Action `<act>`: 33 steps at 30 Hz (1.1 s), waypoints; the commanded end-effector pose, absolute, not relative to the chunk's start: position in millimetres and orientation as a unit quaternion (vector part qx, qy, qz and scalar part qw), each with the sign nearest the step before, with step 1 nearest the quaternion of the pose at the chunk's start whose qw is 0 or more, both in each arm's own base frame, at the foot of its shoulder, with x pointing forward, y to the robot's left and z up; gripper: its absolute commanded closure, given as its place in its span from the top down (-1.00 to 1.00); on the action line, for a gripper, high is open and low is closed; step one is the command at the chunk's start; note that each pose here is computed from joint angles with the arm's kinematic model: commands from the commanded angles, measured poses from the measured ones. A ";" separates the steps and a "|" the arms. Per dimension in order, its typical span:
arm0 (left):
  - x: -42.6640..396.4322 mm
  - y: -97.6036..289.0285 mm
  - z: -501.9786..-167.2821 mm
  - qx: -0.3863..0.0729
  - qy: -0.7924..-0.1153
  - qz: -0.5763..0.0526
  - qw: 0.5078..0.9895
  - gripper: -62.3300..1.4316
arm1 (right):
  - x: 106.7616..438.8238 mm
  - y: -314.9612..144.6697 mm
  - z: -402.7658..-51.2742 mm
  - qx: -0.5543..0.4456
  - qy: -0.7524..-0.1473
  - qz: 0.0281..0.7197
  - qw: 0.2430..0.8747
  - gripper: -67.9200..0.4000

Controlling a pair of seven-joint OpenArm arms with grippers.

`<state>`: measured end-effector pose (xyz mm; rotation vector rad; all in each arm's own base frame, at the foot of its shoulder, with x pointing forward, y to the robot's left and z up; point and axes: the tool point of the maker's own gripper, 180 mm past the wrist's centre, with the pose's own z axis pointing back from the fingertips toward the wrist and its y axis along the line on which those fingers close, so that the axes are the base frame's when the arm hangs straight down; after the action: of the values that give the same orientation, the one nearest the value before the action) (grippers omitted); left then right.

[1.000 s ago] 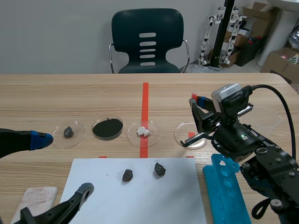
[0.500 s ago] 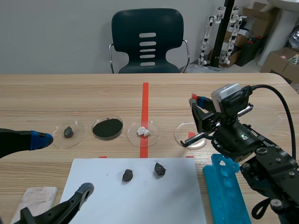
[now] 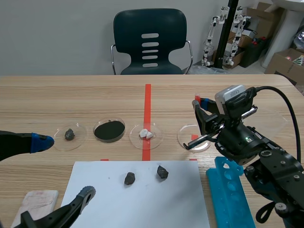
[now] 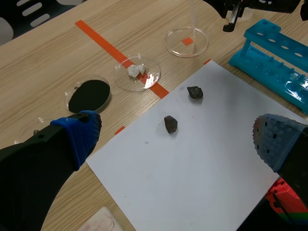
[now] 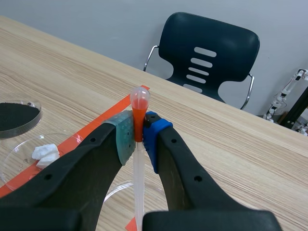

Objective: Draw acid from the petri dish

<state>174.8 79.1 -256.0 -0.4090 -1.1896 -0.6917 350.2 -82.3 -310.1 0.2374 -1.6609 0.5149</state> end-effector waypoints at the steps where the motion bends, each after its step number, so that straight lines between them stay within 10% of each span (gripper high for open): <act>1: 176.8 77.9 -249.6 -0.192 -0.556 -0.310 0.747 1.00 | 357.8 -82.5 -298.2 0.102 -0.740 0.224 0.626 -0.83; 33: 176.8 77.9 -249.6 -0.192 -0.557 -0.309 0.747 1.00 | 357.7 -82.6 -298.4 0.102 -0.740 0.224 0.627 -0.79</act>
<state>174.8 79.1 -256.0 -0.4090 -1.1896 -0.6917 350.2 -82.3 -310.1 0.2374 -1.6609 0.5149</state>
